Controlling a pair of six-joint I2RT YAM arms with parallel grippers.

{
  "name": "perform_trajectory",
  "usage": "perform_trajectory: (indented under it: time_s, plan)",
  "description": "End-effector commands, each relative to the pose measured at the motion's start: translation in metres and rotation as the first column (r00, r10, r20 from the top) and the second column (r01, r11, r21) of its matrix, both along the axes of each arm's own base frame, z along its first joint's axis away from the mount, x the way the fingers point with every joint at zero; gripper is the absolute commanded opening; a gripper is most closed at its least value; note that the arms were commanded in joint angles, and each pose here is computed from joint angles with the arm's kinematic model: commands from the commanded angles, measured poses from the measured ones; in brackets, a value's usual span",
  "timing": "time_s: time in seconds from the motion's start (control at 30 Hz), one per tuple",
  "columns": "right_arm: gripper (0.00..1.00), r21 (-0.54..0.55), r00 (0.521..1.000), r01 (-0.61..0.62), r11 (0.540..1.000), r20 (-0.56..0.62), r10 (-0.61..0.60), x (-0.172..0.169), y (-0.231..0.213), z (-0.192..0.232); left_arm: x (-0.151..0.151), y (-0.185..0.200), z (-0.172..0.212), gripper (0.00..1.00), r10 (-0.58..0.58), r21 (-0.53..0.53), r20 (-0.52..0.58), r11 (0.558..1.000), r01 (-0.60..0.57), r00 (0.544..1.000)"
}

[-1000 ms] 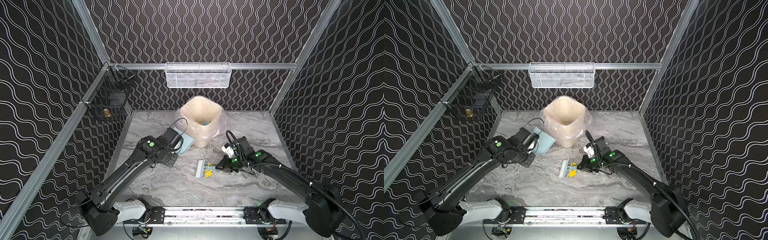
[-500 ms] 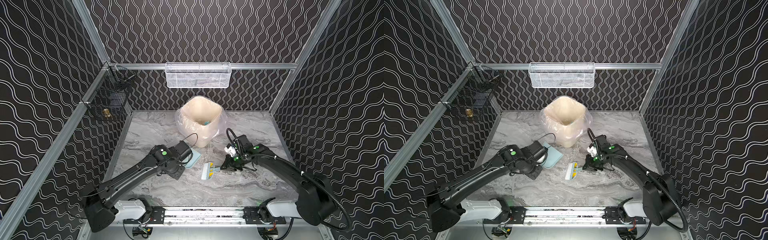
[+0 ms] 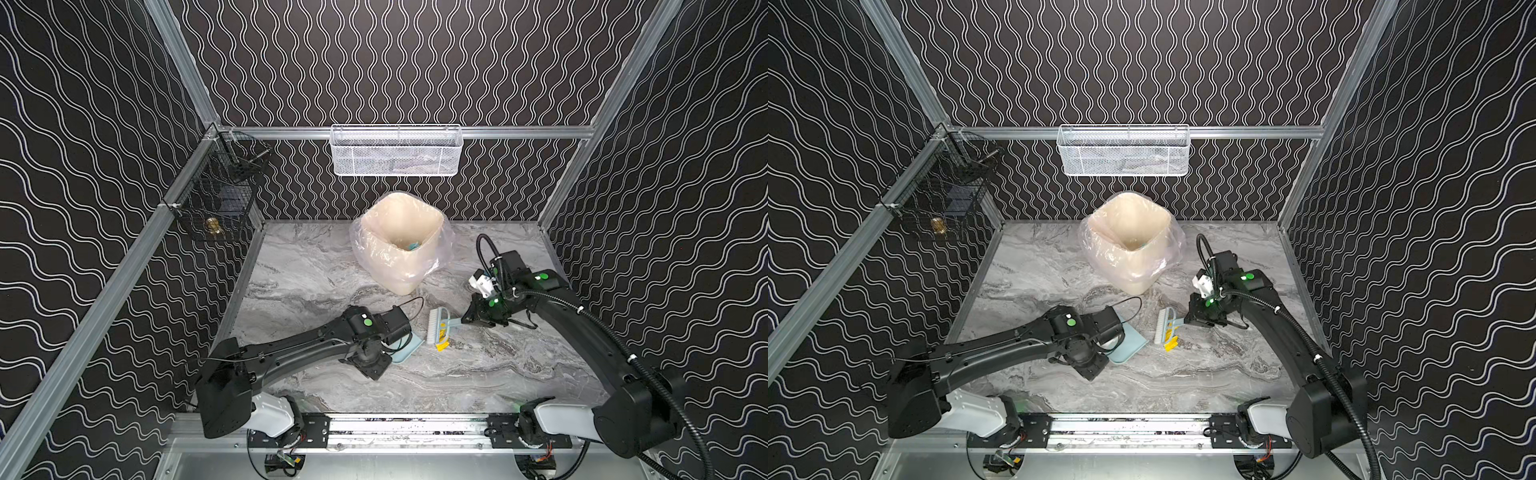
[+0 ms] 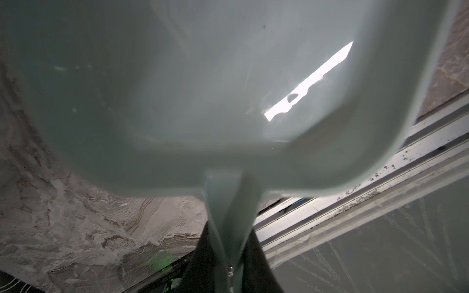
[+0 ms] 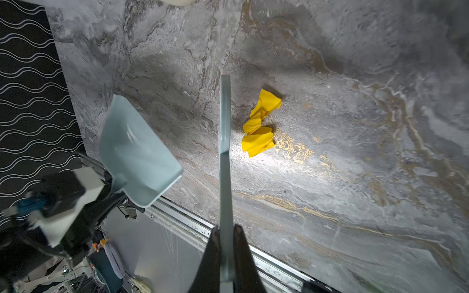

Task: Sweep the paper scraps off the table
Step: 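Push the remaining yellow scrap toward the dustpan with the right-held brush, then sweep the yellow scrap into the dustpan with the right-held brush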

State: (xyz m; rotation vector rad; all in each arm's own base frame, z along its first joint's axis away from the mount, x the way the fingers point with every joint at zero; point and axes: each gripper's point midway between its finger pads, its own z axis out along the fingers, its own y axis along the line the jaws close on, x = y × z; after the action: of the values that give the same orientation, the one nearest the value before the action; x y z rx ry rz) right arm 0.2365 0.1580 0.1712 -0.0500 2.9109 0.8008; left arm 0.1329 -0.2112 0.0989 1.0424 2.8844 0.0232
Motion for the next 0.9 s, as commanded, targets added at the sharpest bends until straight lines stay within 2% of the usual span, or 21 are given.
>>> perform_trajectory:
  time_s: [0.0, 0.13, 0.23, 0.43, 0.53, 0.87]
  plan:
    - [0.00, -0.110, 1.000, -0.009, 0.994, -0.026, 0.007, -0.002, -0.022, -0.003, 0.000, -0.016, -0.008, 0.00, -0.008, -0.027, 0.004, 1.000, 0.008, 1.000]
    - [0.00, -0.260, 0.999, 0.028, 0.965, 0.024, -0.022, 0.021, -0.047, 0.005, -0.003, -0.028, -0.026, 0.00, -0.073, 0.014, 0.011, 0.997, 0.072, 0.997]
    - [0.00, -0.329, 0.997, 0.053, 0.943, 0.068, -0.033, 0.036, -0.057, 0.016, -0.003, -0.035, -0.035, 0.00, -0.120, 0.046, 0.019, 0.992, 0.119, 0.993]
    - [0.00, -0.422, 0.999, 0.018, 0.906, 0.032, -0.005, 0.037, -0.066, 0.009, -0.003, -0.045, -0.046, 0.00, -0.167, 0.059, -0.002, 0.984, 0.166, 0.986]
    - [0.00, -0.432, 0.999, 0.007, 0.902, 0.045, 0.014, 0.036, -0.062, 0.005, -0.004, -0.049, -0.049, 0.00, -0.180, 0.059, -0.019, 0.982, 0.181, 0.984]
    - [0.00, -0.470, 0.992, -0.118, 0.875, -0.025, 0.120, 0.035, -0.037, -0.014, -0.006, -0.053, -0.059, 0.00, -0.183, 0.074, -0.055, 0.980, 0.187, 0.982]
